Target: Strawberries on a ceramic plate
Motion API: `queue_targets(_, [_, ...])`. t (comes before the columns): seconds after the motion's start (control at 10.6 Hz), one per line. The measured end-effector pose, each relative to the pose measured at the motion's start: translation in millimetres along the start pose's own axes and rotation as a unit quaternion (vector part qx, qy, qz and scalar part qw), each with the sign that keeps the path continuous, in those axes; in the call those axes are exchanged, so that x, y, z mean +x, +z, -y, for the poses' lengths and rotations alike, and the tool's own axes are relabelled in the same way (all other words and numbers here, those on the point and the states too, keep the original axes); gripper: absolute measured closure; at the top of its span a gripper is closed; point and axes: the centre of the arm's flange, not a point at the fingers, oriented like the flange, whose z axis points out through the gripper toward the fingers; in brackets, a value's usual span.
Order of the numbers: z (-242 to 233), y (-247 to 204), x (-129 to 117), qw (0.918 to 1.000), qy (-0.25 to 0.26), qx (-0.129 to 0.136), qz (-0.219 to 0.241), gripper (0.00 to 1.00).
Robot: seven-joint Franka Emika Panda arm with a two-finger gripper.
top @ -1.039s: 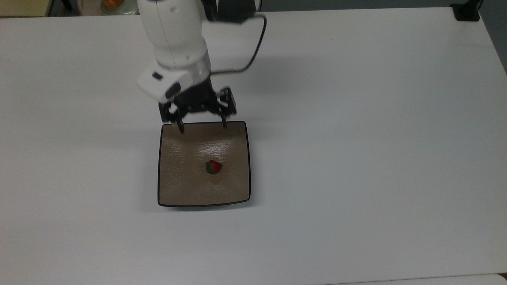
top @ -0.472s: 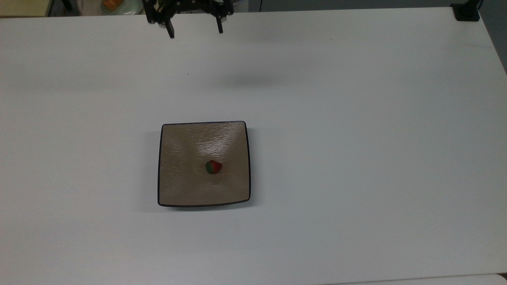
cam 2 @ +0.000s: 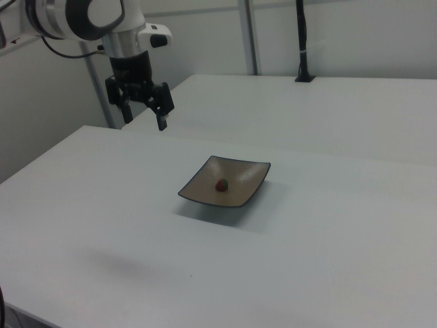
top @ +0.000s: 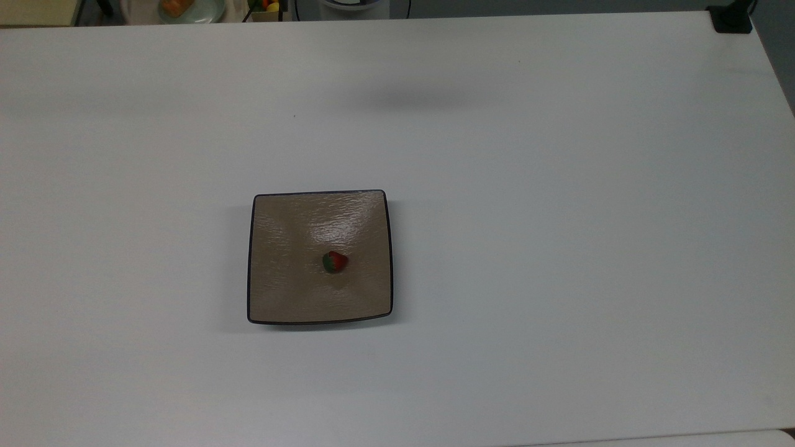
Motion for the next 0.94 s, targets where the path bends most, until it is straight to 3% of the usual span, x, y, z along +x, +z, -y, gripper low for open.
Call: queue_targets(0.94, [0,15,5,0.9999,0.0,-0.001,-0.015,0.0])
